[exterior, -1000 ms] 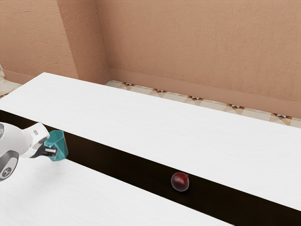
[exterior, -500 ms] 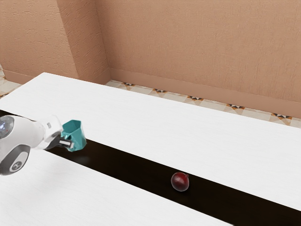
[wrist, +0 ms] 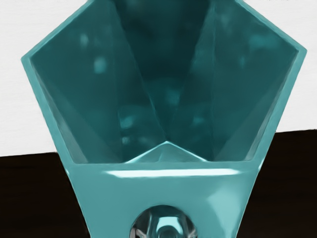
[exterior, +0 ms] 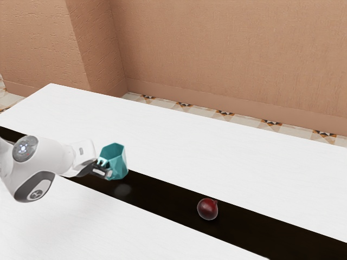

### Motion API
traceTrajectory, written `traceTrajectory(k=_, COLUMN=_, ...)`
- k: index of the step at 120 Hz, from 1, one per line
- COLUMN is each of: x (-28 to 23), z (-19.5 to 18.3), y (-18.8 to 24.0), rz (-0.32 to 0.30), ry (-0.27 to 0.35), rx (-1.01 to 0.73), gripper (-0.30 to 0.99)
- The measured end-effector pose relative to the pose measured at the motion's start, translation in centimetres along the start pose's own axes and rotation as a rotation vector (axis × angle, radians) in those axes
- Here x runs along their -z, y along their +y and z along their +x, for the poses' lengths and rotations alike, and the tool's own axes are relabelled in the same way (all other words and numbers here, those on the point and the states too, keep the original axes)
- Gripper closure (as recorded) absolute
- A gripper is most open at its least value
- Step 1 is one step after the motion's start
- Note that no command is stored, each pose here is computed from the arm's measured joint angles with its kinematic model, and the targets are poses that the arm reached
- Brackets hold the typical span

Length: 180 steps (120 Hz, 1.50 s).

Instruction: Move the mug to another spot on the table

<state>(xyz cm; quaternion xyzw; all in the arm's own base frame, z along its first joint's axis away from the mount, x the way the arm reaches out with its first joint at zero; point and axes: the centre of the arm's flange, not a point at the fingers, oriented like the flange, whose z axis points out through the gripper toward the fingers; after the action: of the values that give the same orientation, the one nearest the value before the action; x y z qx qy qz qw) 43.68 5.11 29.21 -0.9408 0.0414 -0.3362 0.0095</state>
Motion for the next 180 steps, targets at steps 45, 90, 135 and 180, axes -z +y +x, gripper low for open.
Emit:
traceTrajectory(k=45, x=-1.5, z=-0.3, y=2.6, rz=-0.039, ry=-0.026, rx=-0.057, gripper=0.71)
traceTrajectory(k=90, x=-2.5, z=-1.2, y=3.3, rz=-0.052, ry=-0.054, rx=-0.071, gripper=0.62)
traceTrajectory(k=135, x=-2.5, z=-1.2, y=3.4, rz=-0.052, ry=-0.056, rx=-0.057, gripper=0.16)
traceTrajectory(k=180, x=-0.3, z=2.0, y=3.2, rz=-0.048, ry=0.028, rx=-0.086, gripper=0.03)
